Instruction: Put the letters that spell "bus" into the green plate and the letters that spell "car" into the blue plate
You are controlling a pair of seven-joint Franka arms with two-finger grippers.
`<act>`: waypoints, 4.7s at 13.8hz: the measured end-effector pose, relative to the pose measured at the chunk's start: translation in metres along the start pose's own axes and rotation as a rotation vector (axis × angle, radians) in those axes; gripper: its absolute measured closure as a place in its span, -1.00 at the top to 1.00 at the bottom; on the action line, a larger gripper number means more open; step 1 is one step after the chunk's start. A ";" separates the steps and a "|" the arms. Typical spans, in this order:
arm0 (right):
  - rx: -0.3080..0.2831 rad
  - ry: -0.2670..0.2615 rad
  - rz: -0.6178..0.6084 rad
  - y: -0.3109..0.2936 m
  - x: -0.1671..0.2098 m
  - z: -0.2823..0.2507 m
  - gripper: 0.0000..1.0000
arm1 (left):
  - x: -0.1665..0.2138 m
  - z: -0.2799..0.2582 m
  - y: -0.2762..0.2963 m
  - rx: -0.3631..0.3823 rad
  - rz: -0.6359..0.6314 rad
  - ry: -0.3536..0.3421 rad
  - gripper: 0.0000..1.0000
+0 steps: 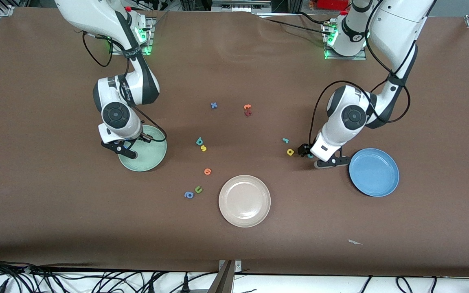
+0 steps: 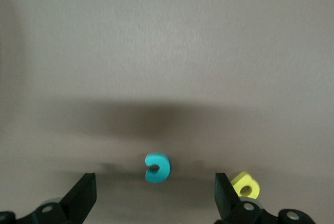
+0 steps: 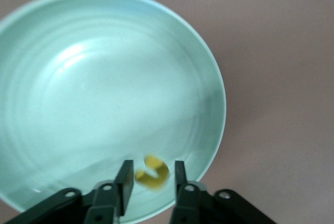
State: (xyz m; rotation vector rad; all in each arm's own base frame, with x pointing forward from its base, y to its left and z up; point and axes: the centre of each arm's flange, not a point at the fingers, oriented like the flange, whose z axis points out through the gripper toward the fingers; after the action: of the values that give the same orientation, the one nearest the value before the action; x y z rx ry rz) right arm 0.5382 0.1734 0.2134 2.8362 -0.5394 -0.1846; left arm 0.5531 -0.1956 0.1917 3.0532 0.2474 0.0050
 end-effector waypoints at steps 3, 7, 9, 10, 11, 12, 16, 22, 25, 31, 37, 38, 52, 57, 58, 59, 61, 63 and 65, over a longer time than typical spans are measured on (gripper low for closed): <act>0.009 0.008 -0.002 -0.001 0.000 -0.003 0.52 | -0.020 0.013 -0.001 -0.007 0.014 0.018 0.90; 0.143 -0.001 0.032 -0.038 -0.010 -0.039 0.98 | -0.030 0.019 0.006 0.055 0.052 0.045 0.67; 0.211 -0.009 0.073 -0.069 -0.024 -0.063 0.96 | -0.032 0.022 0.008 0.069 0.041 0.052 0.59; 0.225 -0.003 0.055 -0.086 -0.036 -0.071 0.96 | -0.032 0.024 0.010 0.068 0.037 0.053 0.59; 0.236 0.012 0.022 -0.103 -0.049 -0.075 0.96 | -0.032 0.025 0.011 0.066 0.036 0.054 0.44; 0.252 0.038 -0.036 -0.118 -0.060 -0.077 0.97 | -0.030 0.026 0.012 0.064 0.034 0.056 0.41; 0.257 0.087 -0.337 -0.147 -0.087 -0.063 0.97 | -0.024 0.023 0.015 0.057 0.019 0.067 0.14; 0.259 0.145 -0.420 -0.181 -0.110 -0.017 0.25 | -0.021 0.024 0.015 0.056 0.015 0.069 0.03; 0.259 0.158 -0.445 -0.182 -0.108 -0.009 0.22 | -0.020 0.023 0.015 0.056 0.015 0.071 -0.04; 0.260 0.186 -0.478 -0.185 -0.106 -0.003 0.07 | -0.019 0.022 0.016 0.063 0.038 0.081 -0.26; 0.260 0.196 -0.495 -0.184 -0.103 -0.005 -0.42 | -0.018 0.022 0.016 0.063 0.036 0.082 -0.37; 0.259 0.197 -0.497 -0.184 -0.103 -0.005 -0.43 | -0.018 0.022 0.016 0.063 0.036 0.082 -0.38; 0.075 0.034 -0.634 -0.018 0.017 -0.043 -0.32 | -0.009 0.025 -0.001 0.071 -0.016 0.081 0.30; 0.139 -0.009 -0.581 -0.021 0.009 -0.036 0.78 | -0.008 0.028 -0.005 0.071 -0.054 0.079 0.66; 0.185 -0.019 -0.536 -0.031 0.004 -0.040 0.94 | -0.007 0.028 -0.005 0.071 -0.056 0.080 0.67; 0.223 -0.026 -0.497 -0.044 -0.004 -0.045 0.96 | -0.007 0.028 -0.005 0.071 -0.060 0.079 0.69; 0.269 -0.003 -0.461 -0.079 -0.025 -0.051 0.93 | -0.007 0.028 -0.005 0.071 -0.066 0.080 0.69; 0.290 0.067 -0.466 -0.118 -0.043 -0.052 0.89 | -0.006 0.027 -0.004 0.069 -0.078 0.083 0.69; 0.294 0.143 -0.502 -0.153 -0.064 -0.042 0.74 | -0.004 0.028 -0.004 0.068 -0.083 0.084 0.69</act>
State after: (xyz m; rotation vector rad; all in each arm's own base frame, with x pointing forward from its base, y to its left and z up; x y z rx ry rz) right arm 0.5392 0.3445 0.2177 3.1851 0.2021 0.0139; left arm 0.5486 -0.1950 0.1635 3.1108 0.3871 0.1222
